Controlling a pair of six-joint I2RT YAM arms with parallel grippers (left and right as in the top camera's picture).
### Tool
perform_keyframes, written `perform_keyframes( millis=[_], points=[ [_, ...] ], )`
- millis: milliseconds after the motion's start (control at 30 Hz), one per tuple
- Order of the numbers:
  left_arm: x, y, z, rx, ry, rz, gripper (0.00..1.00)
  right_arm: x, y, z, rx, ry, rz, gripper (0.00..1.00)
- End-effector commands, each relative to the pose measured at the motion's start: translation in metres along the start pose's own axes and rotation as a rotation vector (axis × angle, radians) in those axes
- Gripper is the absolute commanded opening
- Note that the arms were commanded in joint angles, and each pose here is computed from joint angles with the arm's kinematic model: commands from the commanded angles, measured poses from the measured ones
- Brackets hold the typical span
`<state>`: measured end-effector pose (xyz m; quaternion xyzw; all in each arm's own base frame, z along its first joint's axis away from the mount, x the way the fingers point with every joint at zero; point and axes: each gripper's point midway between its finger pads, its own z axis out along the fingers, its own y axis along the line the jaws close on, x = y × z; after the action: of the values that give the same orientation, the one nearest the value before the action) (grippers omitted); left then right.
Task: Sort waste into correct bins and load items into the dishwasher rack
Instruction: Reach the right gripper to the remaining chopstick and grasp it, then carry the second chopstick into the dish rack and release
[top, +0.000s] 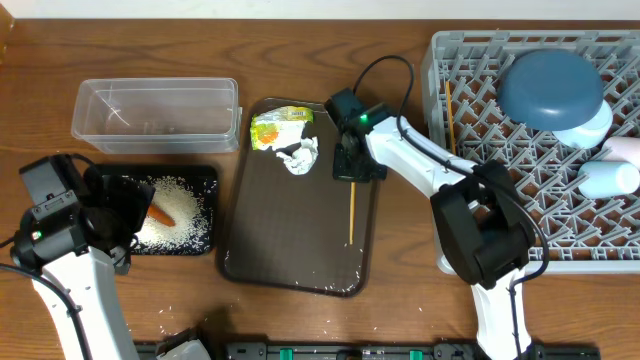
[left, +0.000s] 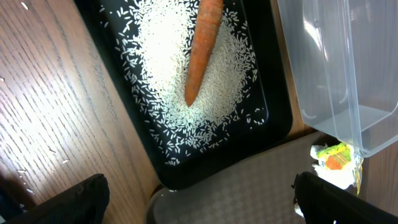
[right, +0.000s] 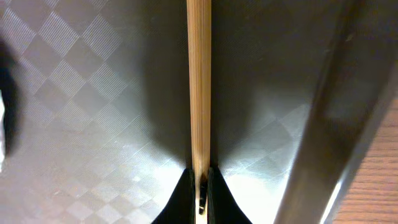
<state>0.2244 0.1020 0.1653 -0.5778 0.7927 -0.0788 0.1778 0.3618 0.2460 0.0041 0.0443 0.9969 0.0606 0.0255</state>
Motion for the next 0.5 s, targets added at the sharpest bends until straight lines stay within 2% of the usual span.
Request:
perform_keyframes(
  millis=[0,233,367,467],
  points=[
    [-0.006,-0.001,-0.005,-0.002,-0.024,-0.011,0.97,-0.014,0.016,-0.031,-0.110,-0.020,-0.054,0.01],
    [-0.006,-0.001,-0.005,-0.002,-0.024,-0.011,0.97,-0.070,0.002,-0.155,-0.223,-0.250,-0.141,0.01],
    [-0.006,-0.001,-0.005,-0.002,-0.023,-0.011,0.97,-0.098,-0.041,-0.223,-0.213,-0.412,-0.184,0.00],
    [-0.006,-0.001,-0.005,-0.002,-0.024,-0.011,0.97,-0.112,-0.079,-0.250,-0.170,-0.494,-0.208,0.01]
  ],
)
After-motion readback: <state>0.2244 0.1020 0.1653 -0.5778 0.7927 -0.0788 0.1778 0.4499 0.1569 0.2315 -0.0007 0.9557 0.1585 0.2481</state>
